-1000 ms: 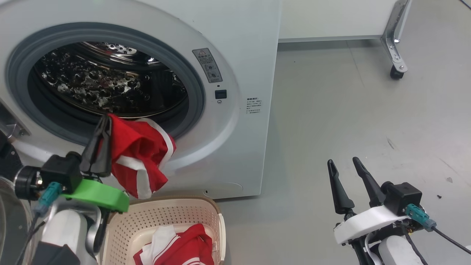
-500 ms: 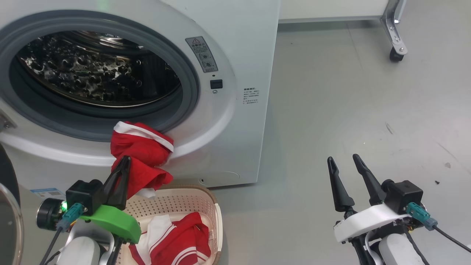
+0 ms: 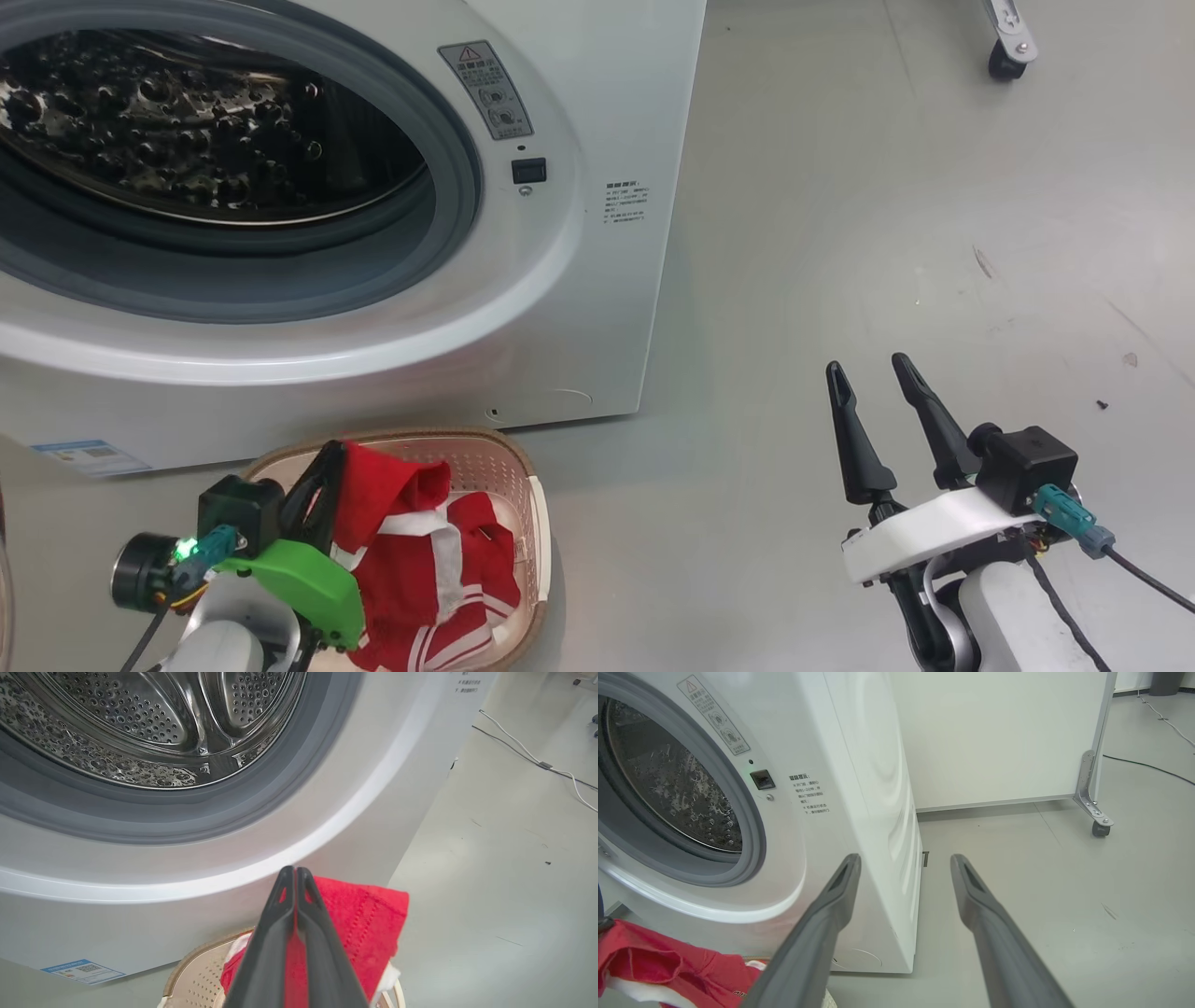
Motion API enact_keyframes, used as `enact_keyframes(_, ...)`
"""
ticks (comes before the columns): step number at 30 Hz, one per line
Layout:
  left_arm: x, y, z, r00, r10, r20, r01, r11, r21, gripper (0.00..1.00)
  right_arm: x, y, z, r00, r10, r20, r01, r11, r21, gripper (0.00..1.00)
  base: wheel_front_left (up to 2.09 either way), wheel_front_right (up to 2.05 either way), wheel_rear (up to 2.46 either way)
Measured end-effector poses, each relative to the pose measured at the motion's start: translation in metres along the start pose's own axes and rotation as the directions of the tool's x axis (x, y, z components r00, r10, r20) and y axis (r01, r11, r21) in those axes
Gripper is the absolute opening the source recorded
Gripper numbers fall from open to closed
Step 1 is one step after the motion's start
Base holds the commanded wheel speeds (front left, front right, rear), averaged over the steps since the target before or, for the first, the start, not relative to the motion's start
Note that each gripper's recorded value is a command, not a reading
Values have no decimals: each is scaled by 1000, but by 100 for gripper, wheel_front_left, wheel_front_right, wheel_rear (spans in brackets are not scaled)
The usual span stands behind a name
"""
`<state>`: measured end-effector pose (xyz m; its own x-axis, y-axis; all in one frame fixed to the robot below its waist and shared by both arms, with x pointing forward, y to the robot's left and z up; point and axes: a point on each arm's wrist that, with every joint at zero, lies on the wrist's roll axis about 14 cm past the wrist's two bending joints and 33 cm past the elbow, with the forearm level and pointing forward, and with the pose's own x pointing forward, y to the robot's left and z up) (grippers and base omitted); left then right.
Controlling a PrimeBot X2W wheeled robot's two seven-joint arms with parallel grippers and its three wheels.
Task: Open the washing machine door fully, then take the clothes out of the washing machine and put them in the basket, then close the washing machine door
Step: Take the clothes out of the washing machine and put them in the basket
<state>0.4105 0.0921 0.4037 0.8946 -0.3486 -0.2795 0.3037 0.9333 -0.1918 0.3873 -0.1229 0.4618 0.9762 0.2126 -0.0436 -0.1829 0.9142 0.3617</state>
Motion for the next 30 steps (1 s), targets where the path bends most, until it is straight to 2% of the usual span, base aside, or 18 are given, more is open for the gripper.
enact_keyframes(8, 7, 0, -39, 991, -12, -131, 10, 1000, -17, 0, 9, -10, -7, 1000, -20, -20, 20, 1000, 0, 100, 0, 0, 0)
enact_keyframes(20, 43, -1, -73, 970, -55, -238, 50, 998, -24, 0, 23, -36, -23, 995, -74, -61, 73, 997, -8, 100, 0, 0, 0)
enact_keyframes(30, 39, 19, -132, 910, -23, -415, 17, 1000, -18, 0, 30, -58, -37, 989, -109, -101, 106, 994, -33, 100, 0, 0, 0)
